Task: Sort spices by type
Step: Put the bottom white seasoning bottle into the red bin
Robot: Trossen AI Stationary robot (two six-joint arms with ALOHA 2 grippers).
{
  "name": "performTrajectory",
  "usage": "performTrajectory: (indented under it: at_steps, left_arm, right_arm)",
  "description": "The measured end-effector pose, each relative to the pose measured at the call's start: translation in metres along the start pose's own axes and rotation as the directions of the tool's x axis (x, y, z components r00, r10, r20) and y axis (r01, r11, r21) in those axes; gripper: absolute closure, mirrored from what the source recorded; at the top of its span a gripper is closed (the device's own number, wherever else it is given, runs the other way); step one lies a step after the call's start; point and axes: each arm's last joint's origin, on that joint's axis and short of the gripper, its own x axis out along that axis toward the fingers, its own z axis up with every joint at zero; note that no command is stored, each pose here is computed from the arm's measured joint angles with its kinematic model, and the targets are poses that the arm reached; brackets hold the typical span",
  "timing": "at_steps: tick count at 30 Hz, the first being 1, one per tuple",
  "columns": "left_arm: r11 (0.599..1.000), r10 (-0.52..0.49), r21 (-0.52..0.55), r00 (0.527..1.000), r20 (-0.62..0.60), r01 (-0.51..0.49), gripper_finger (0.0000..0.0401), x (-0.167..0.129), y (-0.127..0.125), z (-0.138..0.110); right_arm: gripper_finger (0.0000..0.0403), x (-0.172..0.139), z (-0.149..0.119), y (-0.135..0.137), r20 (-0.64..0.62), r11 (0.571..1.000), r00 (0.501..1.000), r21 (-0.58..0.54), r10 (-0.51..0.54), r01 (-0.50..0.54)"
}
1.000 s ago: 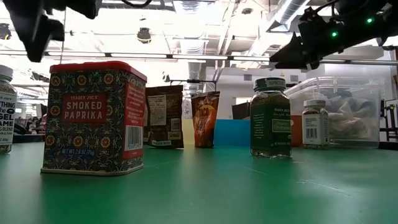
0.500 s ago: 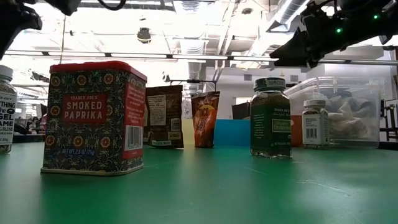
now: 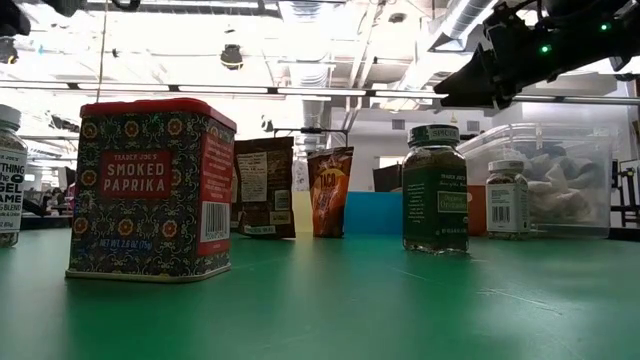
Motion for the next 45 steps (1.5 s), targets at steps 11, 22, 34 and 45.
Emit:
performTrajectory:
  at_steps: [11,22,34,45]
  left_arm:
    - [0.988,0.046,0.146,0.998,0.038,-0.051,0.0155,0.024,0.005,0.006]
    - [0.930,-0.006,0.367,0.995,0.103,-0.032,0.0155,0.024,0.004,0.020]
    - [0.933,-0.066,0.361,0.983,0.172,-0.001,0.0155,0.023,0.001,0.033]
    - [0.948,-0.087,0.316,0.987,0.132,0.042,0.0169,0.023,0.001,0.032]
  right_arm:
    - [0.0102,0.000,0.000,0.000,0.002,1.000,1.000,0.008,-0.001,0.001]
    - [0.0102,0.000,0.001,0.000,0.005,1.000,1.000,0.010,-0.002,0.002]
    - [0.0102,0.000,-0.001,0.000,-0.008,1.000,1.000,0.005,-0.002,0.002]
    - [0.0102,0.000,-0.001,0.000,-0.009,1.000,1.000,0.005,-0.002,0.002]
